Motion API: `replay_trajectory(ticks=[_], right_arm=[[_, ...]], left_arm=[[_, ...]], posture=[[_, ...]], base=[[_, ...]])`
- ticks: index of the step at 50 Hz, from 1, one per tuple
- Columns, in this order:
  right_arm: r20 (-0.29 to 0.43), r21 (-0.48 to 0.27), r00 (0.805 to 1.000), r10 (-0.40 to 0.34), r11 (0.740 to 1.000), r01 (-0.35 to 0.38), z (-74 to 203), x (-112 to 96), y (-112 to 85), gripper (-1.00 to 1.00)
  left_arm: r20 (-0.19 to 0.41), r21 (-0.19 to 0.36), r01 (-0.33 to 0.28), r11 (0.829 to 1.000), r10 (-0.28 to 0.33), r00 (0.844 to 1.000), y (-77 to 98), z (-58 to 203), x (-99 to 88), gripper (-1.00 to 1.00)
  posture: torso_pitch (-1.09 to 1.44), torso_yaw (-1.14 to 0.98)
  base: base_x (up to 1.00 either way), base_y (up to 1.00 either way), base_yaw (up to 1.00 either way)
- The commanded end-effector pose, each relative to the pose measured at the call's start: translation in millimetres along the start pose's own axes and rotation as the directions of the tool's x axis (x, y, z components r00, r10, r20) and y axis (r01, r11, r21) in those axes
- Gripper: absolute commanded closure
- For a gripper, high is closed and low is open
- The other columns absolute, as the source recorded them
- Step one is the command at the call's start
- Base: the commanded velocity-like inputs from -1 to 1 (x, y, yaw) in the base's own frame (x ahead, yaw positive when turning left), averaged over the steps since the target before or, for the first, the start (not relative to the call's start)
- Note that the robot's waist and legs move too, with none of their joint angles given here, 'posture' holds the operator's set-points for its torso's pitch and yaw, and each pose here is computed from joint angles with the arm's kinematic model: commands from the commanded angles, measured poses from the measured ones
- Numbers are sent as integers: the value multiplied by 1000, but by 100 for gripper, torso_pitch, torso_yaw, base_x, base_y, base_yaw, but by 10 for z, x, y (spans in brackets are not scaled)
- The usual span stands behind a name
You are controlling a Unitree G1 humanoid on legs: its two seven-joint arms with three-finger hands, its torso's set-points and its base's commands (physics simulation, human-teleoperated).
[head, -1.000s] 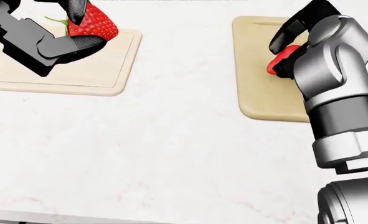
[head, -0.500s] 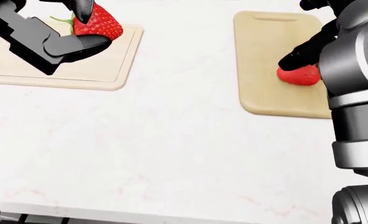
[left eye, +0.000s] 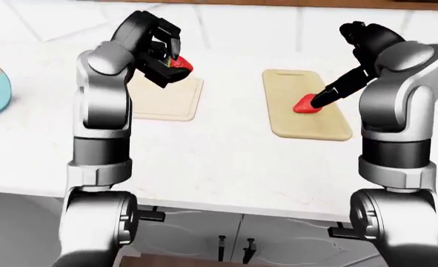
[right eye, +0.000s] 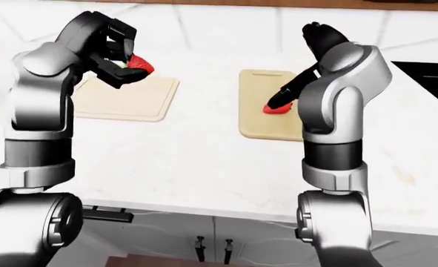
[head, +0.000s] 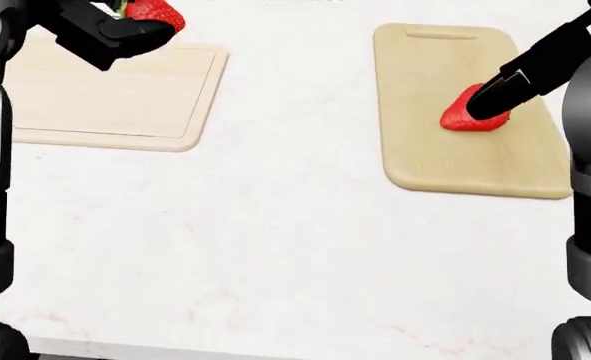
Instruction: Place the strawberry and the strawberry on separate cutting boards.
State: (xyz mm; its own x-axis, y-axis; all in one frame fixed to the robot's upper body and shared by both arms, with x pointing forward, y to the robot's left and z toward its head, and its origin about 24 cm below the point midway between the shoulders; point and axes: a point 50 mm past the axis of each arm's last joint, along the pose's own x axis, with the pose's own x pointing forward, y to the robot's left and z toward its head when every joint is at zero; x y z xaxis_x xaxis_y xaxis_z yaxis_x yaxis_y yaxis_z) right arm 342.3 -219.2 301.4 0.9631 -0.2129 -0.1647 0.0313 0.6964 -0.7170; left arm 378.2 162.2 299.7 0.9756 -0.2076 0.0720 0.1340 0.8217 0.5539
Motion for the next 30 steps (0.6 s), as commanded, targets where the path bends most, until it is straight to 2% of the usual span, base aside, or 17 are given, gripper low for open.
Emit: replay_trajectory(ticks=[1,10,16,20,25,30], right_arm=[[61,-6,996,-63,998,64,132,-94,-126,-100],[76,-3,995,-66,998,66,192,-94,-126,-100],[76,-10,995,-63,998,64,201,-76,-90,-100],[76,-11,995,-59,998,60,192,-68,-75,-100],[78,-12,995,-55,998,56,203,-59,-58,-100],[83,-13,995,-49,999,50,237,-52,-31,-100]], left_arm=[[100,17,-64,998,62,993,97,173,13,99],[16,-21,-110,994,110,994,123,-127,295,100],[-45,-31,-127,991,125,991,39,-340,413,100],[-84,-30,-137,990,134,987,21,-458,428,100],[-100,-29,-136,990,132,986,-9,-490,439,100],[-150,-19,-133,991,128,980,-54,-587,447,100]], posture=[[0,0],[0,0],[0,0],[0,0],[0,0],[0,0]], base=[[0,0,0],[0,0,0],[0,0,0],[0,0,0],[0,0,0],[0,0,0]])
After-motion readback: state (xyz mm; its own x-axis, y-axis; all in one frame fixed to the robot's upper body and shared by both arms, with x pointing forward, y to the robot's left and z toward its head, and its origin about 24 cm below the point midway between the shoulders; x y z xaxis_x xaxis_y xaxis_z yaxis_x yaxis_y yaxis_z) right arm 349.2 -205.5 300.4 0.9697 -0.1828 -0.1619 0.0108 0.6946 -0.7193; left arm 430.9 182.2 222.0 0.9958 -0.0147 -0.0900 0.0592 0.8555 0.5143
